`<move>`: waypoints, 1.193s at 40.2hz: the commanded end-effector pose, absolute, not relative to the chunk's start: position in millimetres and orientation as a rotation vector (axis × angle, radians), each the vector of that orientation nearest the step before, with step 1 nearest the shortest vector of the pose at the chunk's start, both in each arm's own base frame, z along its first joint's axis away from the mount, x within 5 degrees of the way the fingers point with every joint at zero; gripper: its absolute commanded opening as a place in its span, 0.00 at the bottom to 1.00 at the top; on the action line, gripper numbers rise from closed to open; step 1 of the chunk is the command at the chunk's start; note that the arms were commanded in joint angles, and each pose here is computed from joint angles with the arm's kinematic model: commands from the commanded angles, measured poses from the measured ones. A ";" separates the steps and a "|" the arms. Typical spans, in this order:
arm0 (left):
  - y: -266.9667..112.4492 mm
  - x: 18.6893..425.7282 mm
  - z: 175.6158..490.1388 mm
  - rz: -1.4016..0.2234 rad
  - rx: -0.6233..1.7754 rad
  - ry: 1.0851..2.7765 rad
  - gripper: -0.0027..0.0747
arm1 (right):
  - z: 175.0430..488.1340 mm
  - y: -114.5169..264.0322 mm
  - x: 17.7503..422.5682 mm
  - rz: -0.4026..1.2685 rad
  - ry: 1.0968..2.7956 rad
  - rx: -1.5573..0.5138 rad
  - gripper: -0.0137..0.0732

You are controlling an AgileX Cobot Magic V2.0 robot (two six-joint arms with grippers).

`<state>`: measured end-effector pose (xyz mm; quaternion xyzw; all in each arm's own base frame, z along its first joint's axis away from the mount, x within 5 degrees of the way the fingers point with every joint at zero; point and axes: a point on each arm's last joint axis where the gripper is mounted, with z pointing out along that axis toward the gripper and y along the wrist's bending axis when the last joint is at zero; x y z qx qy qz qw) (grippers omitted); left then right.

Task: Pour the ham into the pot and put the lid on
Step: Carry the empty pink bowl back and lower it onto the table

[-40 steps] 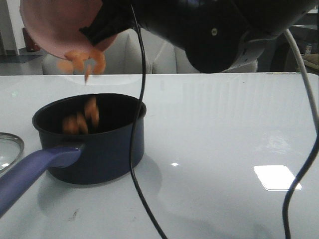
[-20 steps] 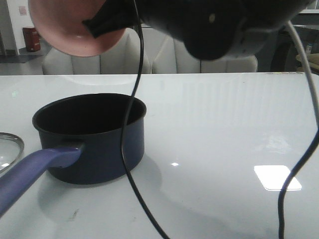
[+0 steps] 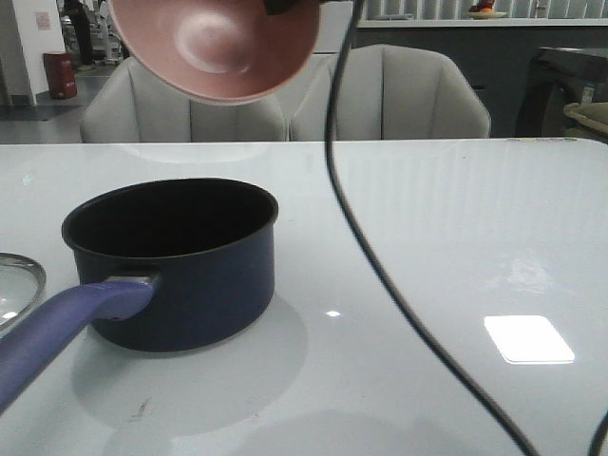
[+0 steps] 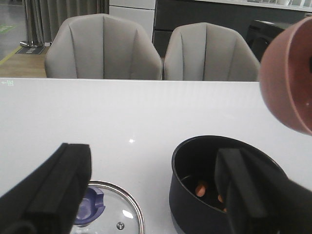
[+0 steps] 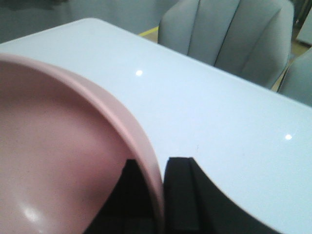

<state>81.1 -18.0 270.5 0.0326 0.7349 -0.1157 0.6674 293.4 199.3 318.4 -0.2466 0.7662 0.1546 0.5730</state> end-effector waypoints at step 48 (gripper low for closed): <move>-17.4 81.4 287.2 -0.275 0.054 1.556 0.78 | 239.9 34.3 336.4 0.107 2.649 -0.129 0.33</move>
